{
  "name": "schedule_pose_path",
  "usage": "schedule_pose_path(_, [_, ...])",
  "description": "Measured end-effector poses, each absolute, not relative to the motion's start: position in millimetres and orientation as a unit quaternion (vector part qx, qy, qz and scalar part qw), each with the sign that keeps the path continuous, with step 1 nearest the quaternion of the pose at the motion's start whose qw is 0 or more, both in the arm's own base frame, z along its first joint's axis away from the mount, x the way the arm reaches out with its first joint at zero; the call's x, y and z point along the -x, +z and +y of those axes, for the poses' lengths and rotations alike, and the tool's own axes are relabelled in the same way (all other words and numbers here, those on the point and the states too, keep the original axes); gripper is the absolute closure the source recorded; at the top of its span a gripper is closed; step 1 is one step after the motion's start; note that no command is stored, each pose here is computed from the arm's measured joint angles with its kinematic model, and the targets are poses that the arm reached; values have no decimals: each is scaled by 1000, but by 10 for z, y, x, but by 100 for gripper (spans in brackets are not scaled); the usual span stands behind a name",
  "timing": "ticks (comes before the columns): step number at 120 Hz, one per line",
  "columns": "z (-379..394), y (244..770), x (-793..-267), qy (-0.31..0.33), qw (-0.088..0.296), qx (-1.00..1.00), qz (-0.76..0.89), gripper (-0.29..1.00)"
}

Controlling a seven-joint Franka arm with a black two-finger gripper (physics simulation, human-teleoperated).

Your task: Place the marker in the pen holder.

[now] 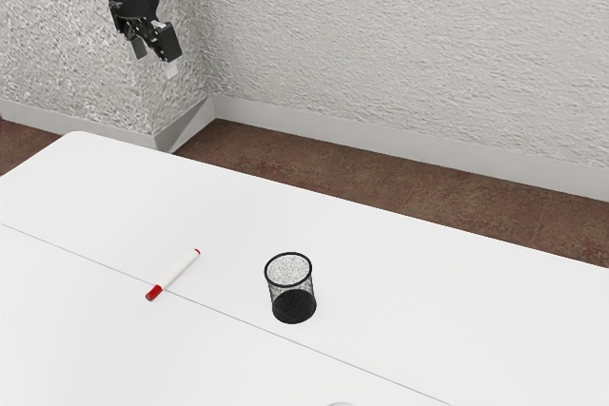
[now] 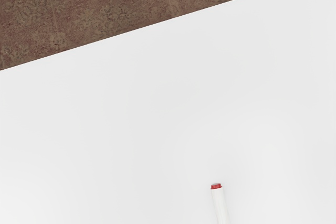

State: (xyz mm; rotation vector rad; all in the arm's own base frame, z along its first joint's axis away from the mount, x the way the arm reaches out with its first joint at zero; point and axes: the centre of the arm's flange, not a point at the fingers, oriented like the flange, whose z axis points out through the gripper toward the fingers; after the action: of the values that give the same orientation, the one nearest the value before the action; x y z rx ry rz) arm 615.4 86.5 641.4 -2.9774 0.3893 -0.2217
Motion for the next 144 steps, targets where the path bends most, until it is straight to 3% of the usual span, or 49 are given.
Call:
schedule_pose_path(32, [873,6329,-6204,-68,66,987,129,2])
schedule_pose_path(52, [765,5263,-6714,-13,68,988,135,2])
schedule_pose_path(64, [1254,4509,-6866,9,11,997,79,2])
schedule_pose_path(71, [1271,4148,-6982,20,-2,997,71,2])
schedule_pose_path(86, [1058,3895,-7086,31,8,996,88,2])
schedule_pose_path(111, [796,3569,-6319,97,27,986,129,2])
schedule_pose_path(144, [993,3059,-5329,105,7,989,107,2])
